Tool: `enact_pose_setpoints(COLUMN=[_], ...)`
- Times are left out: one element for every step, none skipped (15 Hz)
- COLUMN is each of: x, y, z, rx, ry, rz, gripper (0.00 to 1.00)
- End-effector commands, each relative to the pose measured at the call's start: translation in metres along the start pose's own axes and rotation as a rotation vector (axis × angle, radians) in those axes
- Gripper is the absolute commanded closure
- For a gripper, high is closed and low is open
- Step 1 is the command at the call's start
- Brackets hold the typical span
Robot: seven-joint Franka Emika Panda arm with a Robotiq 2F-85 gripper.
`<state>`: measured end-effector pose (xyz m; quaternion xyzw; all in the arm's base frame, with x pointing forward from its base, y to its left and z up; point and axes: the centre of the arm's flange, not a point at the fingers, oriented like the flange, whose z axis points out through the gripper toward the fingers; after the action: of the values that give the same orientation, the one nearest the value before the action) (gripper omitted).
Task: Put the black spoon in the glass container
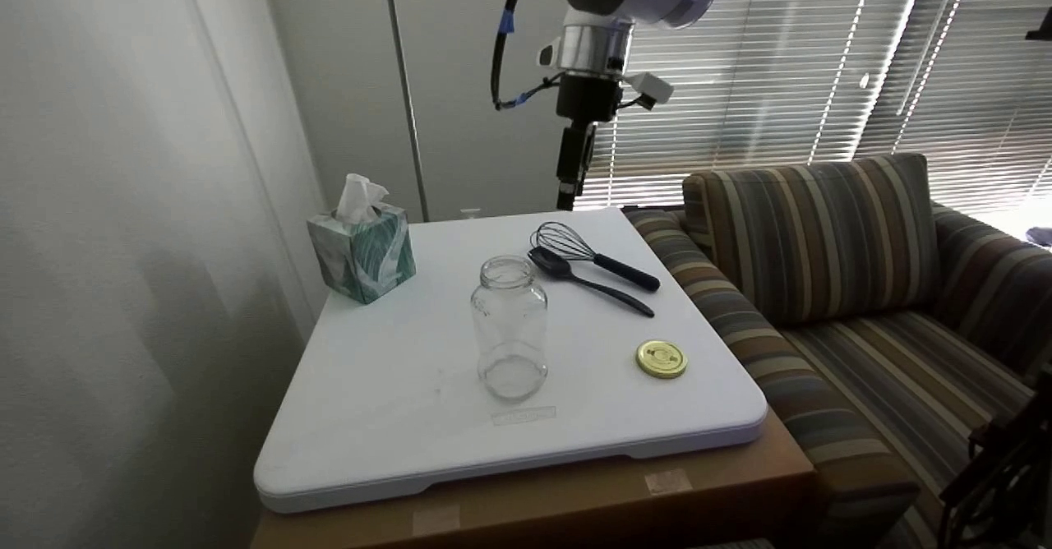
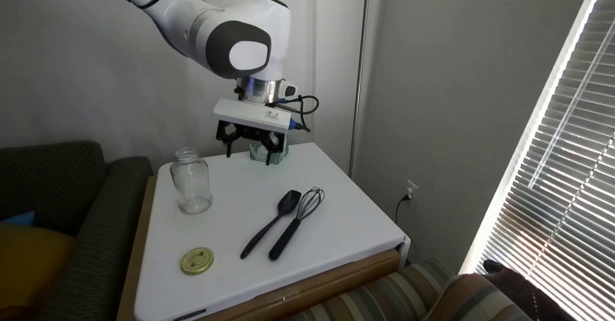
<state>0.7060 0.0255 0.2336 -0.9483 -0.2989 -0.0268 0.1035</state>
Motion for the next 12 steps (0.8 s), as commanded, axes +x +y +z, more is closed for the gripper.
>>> enact_pose_setpoints(x=[-0.007, -0.008, -0.008, -0.008, -0.008, -0.006, -0.003, 0.000, 0.005, -0.013, -0.011, -0.009], y=[0.007, 0.016, 0.026, 0.035, 0.044, 0.055, 0.063, 0.069, 0.073, 0.055, 0.060, 0.062], z=[0.027, 0.039, 0.050, 0.061, 0.072, 0.083, 0.092, 0.100, 0.104, 0.094, 0.100, 0.103], rx=[-0.085, -0.081, -0.076, -0.084, -0.075, -0.083, -0.081, -0.075, -0.073, -0.086, -0.082, -0.079], ry=[0.039, 0.083, 0.120, 0.152, 0.184, 0.208, 0.228, 0.251, 0.263, 0.209, 0.223, 0.230], rz=[0.128, 0.191, 0.239, 0.287, 0.330, 0.380, 0.410, 0.430, 0.446, 0.411, 0.427, 0.435], gripper=[0.00, 0.00, 0.00, 0.00, 0.00, 0.00, 0.00, 0.00, 0.00, 0.00, 0.00, 0.00])
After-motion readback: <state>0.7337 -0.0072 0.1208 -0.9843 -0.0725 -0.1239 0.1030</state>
